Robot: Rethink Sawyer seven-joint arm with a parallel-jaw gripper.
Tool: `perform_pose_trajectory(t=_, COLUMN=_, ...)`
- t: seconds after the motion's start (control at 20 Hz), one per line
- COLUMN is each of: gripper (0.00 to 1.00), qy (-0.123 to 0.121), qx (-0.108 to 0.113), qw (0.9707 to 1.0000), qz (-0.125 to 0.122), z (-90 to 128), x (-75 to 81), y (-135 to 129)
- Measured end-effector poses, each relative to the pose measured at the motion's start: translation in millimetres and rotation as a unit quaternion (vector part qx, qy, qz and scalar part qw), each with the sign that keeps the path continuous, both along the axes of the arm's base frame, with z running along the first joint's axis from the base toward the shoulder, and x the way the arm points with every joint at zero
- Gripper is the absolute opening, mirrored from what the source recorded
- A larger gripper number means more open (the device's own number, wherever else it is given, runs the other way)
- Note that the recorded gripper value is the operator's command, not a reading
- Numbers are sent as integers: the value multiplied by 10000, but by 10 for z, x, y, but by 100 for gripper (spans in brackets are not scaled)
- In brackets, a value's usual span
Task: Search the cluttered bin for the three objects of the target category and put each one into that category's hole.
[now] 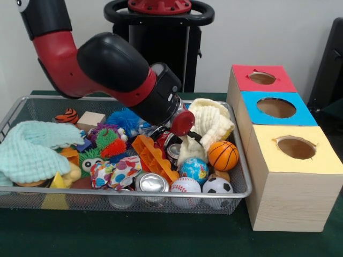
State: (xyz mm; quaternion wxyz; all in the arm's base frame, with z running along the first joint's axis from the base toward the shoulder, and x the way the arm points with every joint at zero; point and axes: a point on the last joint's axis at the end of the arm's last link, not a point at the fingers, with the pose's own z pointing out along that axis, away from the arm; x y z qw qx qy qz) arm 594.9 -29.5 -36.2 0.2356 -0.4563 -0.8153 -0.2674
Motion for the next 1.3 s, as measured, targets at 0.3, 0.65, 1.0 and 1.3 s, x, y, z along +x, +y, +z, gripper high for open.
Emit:
perform_pose_trajectory(t=0.3, gripper=100, qy=-239, qx=-750, qw=9942, qz=733, z=102, x=47, y=156)
perform_pose_trajectory(t=0.65, gripper=100, qy=-386, qx=-1701, qw=9664, qz=1887, z=454, x=81, y=440)
perform_pose_trajectory(t=1.0, gripper=100, qy=-283, qx=-2093, qw=9517, qz=2229, z=787, x=157, y=435)
perform_pose_trajectory(t=1.3, gripper=100, qy=-142, qx=-2223, qw=9508, qz=2152, z=862, x=183, y=229)
